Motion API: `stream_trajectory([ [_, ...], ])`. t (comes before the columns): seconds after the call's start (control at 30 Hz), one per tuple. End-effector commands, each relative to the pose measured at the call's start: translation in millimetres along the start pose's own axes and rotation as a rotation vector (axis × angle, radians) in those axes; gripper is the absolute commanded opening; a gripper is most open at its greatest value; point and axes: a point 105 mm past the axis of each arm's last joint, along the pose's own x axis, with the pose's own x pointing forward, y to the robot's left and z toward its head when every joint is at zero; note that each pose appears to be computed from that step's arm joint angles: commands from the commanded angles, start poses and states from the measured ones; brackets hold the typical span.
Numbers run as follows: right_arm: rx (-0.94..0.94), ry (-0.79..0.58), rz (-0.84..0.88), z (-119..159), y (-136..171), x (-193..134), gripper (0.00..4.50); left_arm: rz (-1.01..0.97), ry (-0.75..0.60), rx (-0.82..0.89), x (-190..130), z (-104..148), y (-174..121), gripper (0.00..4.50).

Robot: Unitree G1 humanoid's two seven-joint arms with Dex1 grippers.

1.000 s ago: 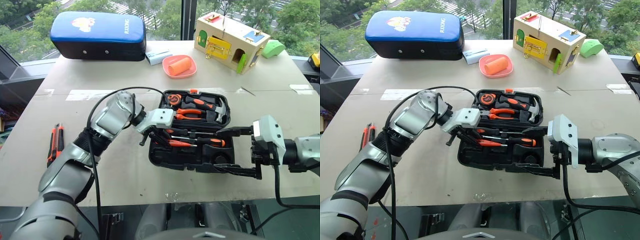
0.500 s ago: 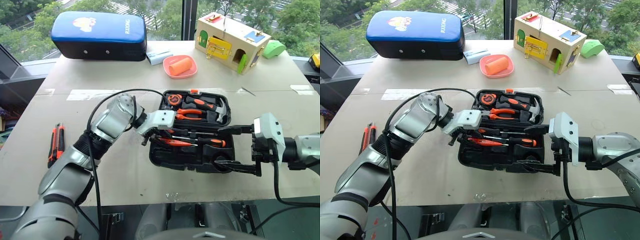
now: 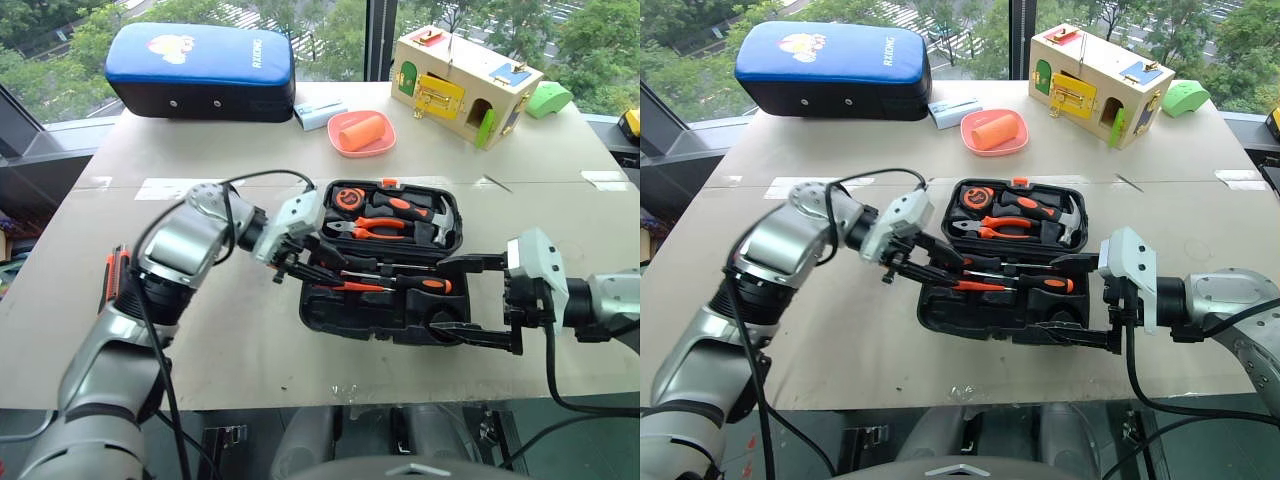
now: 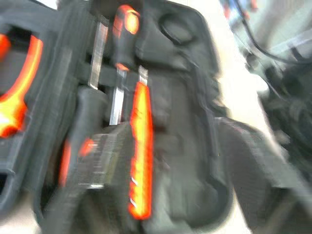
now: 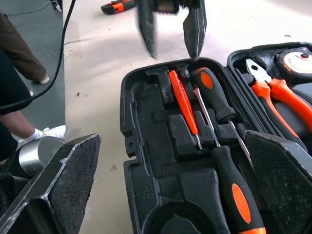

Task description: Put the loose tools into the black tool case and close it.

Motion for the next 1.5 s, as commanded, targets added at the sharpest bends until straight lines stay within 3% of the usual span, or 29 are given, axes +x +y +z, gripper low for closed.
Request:
stream_trajectory([
  [0.03,-0.035,-0.016,0.002,6,-1,0,4.5,0.052,-0.036,0.061,8,0,5,0.86],
  [0.1,-0.035,-0.013,0.003,5,-1,0,4.5,0.069,-0.052,0.049,11,-1,7,0.14],
  [0.27,-0.03,-0.007,0.004,3,0,-1,4.5,0.102,-0.07,0.004,14,-6,13,0.14],
  [0.6,-0.027,-0.003,0.006,1,0,1,4.5,0.097,-0.04,-0.088,29,-41,7,0.14],
  [0.77,-0.023,-0.005,0.007,0,0,2,4.5,0.091,0.009,-0.069,32,-58,-2,0.14],
  [1.17,-0.015,-0.016,0.004,-1,-2,4,4.5,0.121,0.061,-0.005,33,-68,-5,0.14],
  [1.33,-0.025,-0.02,0.009,0,-3,5,4.5,0.176,0.033,0.004,27,-60,0,0.14],
  [1.5,-0.084,-0.075,0.028,19,-11,8,4.5,0.324,-0.157,-0.046,-22,-18,-2,0.14],
])
